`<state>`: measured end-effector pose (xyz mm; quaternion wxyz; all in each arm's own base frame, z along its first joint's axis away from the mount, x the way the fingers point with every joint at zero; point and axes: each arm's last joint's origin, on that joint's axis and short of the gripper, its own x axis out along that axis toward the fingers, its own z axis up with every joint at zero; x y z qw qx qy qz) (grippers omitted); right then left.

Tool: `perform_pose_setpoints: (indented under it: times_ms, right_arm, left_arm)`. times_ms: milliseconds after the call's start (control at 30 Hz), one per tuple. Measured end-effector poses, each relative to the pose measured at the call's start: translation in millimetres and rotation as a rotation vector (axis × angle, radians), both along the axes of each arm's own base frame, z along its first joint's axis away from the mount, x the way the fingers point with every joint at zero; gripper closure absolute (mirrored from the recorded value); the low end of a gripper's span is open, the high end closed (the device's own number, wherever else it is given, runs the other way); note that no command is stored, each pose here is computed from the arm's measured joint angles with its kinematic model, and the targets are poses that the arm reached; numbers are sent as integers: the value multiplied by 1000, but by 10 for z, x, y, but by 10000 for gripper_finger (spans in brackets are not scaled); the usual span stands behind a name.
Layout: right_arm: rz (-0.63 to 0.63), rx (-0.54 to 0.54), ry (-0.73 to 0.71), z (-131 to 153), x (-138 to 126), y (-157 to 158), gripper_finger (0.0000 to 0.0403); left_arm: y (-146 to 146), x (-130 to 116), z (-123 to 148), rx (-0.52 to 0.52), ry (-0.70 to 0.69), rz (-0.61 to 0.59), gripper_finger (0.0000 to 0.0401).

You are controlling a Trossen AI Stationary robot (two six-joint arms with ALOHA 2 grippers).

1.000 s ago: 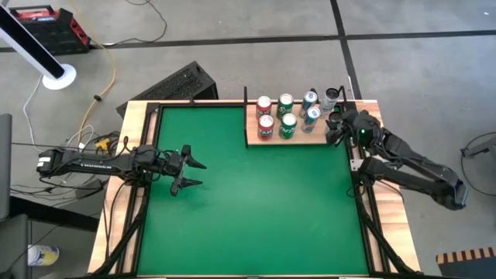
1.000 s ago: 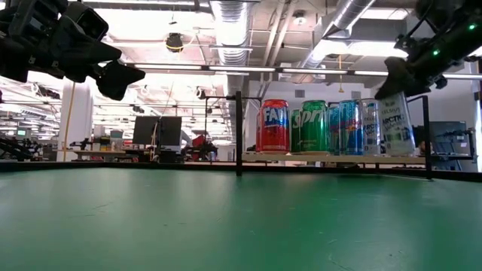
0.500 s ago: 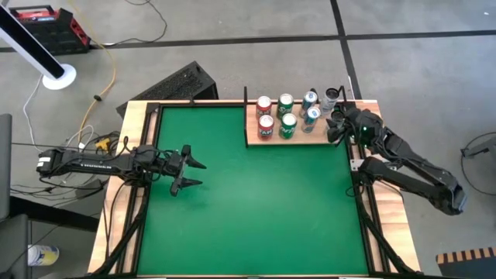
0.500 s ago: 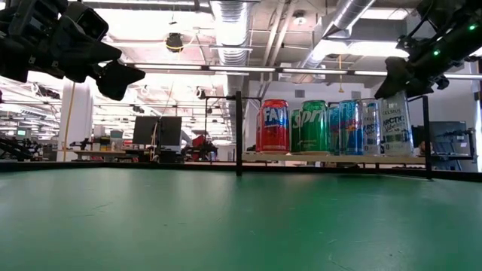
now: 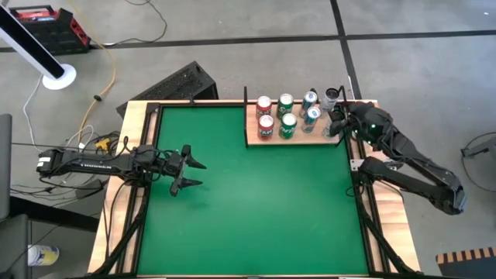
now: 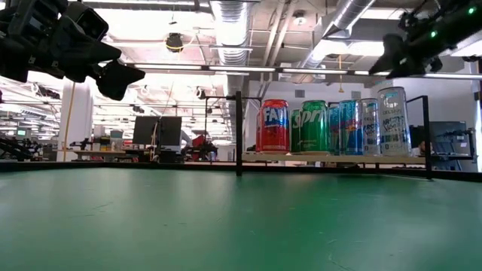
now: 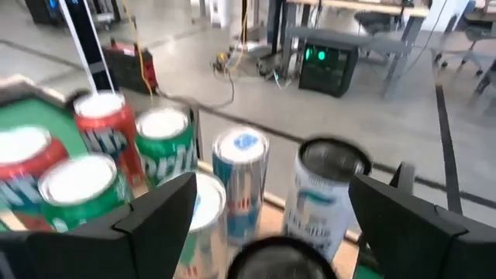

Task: Place canned beverage on shelf
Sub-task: Put the white-blue soda can on the shelf aligned with the other white-blue soda can

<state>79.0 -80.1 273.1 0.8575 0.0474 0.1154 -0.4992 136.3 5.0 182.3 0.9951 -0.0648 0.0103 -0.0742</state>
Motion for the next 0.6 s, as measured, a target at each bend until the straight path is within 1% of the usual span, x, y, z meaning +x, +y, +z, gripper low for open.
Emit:
perform_pose_setpoints:
  times_ms: [100, 167, 233, 400, 600]
  right_arm:
    - [-4, -5, -67, 146, -17, 23, 41]
    - [-14, 13, -123, 242, -27, 33, 41]
    - [-17, 47, -137, 315, -21, 39, 41]
    - [-31, 184, -106, 427, 70, -1, 41]
    - [-40, 316, 12, 566, 223, -74, 41]
  left_arm:
    - [-2, 0, 0, 0, 0, -5, 138]
    - [-4, -1, 0, 5, -1, -15, 138]
    - [-4, -1, 0, 11, -2, -15, 138]
    - [-4, -1, 0, 25, -4, -15, 138]
    - [-4, -1, 0, 33, -6, -15, 138]
